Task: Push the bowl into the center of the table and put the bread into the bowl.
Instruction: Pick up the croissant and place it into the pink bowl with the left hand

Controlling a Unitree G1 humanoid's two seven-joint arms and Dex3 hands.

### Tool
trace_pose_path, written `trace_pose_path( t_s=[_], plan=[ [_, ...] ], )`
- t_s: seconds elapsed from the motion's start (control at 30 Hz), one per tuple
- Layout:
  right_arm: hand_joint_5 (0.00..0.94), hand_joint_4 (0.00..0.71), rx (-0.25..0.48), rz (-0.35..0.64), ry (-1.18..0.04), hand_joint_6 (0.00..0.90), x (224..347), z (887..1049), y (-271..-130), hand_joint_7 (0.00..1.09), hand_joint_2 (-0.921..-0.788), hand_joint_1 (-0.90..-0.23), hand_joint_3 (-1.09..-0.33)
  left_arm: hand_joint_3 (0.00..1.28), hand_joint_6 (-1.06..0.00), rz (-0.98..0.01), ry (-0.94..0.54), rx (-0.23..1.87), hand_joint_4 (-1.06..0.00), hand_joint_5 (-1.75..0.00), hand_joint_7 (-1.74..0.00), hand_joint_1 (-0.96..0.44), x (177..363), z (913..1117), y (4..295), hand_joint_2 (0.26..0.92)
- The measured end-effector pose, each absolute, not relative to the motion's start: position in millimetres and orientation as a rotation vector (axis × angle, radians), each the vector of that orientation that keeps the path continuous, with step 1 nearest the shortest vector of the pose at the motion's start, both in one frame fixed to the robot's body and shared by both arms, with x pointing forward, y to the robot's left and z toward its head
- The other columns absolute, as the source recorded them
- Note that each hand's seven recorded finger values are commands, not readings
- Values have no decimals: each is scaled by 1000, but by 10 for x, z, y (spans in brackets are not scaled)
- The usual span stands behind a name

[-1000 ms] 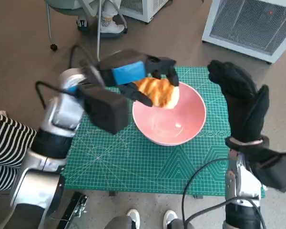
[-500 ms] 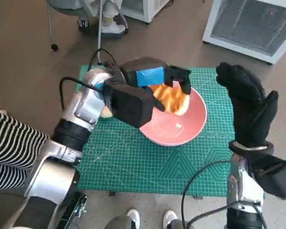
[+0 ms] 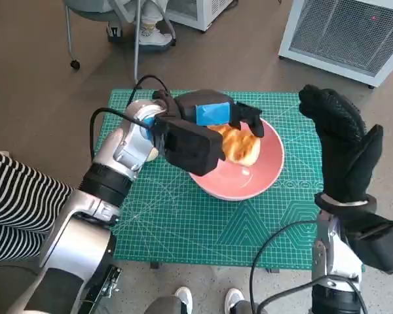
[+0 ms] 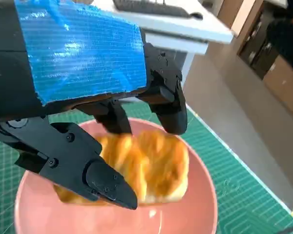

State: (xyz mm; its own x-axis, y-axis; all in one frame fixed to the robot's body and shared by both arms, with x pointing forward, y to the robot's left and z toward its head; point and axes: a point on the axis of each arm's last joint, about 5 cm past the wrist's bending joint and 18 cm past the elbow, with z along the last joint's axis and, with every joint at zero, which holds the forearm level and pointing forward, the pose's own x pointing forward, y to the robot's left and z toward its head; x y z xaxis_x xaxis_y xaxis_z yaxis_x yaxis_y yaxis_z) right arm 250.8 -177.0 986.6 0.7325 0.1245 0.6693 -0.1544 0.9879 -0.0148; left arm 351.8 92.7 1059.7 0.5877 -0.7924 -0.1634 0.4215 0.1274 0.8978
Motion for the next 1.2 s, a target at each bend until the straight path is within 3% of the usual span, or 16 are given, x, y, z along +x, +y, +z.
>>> trace_pose_path(
  t_s=[0.47,0.8,1.2],
  plan=[
    [0,192,47,157,-723,117,2538,9847,-1755,399,-921,-719,-665,0,-290,-880,-441,1113,-163,0,-48,-336,3471,10756,1286,807],
    [0,192,57,165,-718,123,2559,9844,-1748,402,-921,-726,-663,0,-297,-776,-514,1121,-170,-2,-31,-300,3325,11017,1673,799],
    [0,192,67,196,-708,122,2580,9831,-1739,401,-921,-727,-662,1,-313,-646,-489,1130,-164,-11,-33,-311,3271,11133,2032,801]
  ],
)
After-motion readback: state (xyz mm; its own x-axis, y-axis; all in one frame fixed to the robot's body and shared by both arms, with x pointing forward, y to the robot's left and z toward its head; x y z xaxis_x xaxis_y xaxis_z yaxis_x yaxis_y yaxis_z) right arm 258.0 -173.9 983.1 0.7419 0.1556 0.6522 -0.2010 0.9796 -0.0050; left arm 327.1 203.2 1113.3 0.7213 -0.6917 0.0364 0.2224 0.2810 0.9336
